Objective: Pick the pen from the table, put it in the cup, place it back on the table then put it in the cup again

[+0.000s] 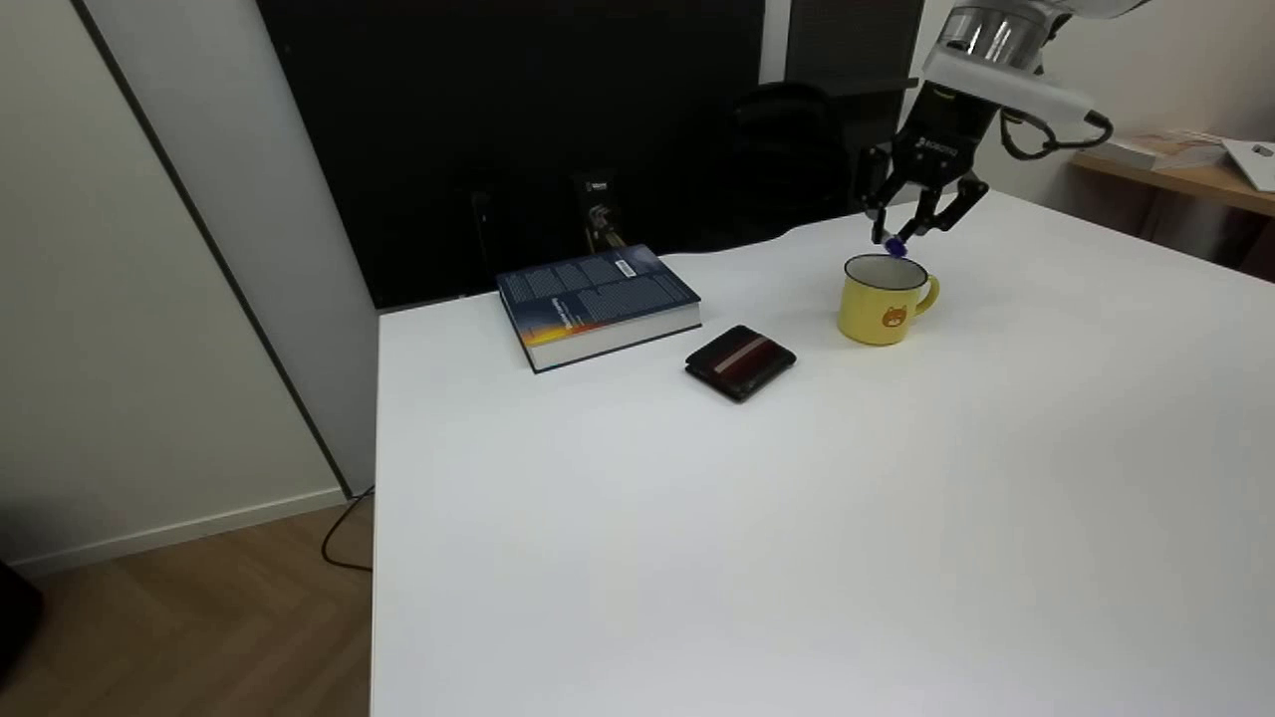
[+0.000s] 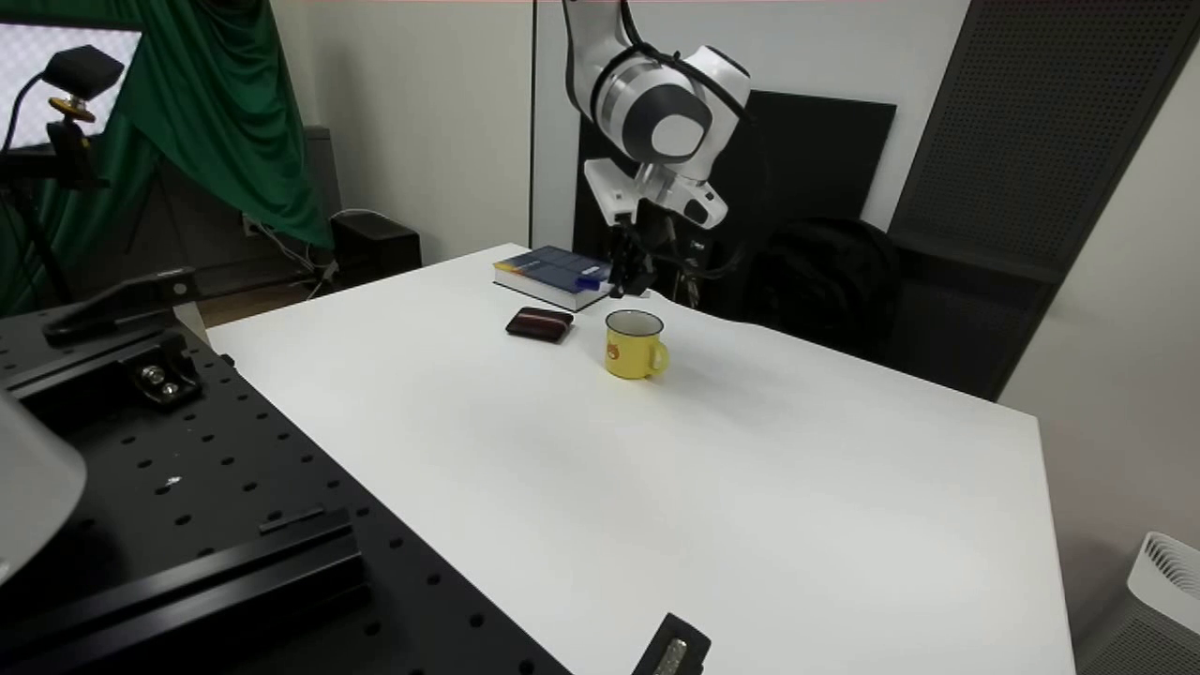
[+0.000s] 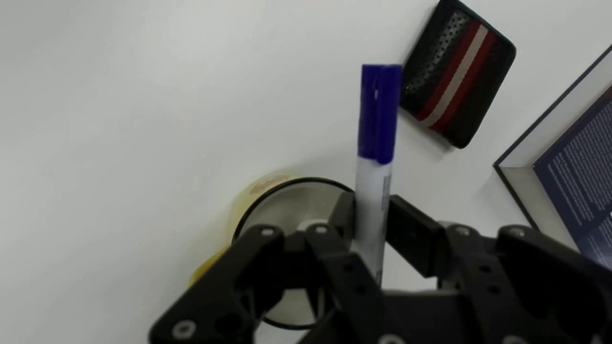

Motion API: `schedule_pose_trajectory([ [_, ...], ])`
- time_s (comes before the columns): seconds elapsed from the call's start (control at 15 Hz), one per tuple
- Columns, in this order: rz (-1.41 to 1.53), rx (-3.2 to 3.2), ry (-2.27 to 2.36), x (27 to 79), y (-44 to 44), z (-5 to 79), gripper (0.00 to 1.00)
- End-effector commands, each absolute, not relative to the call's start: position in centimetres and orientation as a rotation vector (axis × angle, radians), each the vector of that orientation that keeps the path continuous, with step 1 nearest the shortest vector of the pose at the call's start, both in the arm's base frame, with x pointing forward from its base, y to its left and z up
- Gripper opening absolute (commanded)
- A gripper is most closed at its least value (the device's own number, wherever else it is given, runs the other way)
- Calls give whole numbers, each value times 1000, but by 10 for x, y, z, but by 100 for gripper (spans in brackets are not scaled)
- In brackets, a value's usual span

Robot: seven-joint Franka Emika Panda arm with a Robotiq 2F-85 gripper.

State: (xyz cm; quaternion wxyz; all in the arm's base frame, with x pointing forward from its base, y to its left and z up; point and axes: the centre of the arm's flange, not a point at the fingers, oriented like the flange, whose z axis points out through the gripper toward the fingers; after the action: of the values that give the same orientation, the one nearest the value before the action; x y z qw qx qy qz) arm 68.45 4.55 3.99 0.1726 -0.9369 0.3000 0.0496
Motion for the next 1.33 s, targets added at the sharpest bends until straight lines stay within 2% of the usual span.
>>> schedule_pose_trajectory([
  [0.0,154,-2569,936,678,44,40,6],
  [1.27,210,-2298,1221,659,6,2,6],
])
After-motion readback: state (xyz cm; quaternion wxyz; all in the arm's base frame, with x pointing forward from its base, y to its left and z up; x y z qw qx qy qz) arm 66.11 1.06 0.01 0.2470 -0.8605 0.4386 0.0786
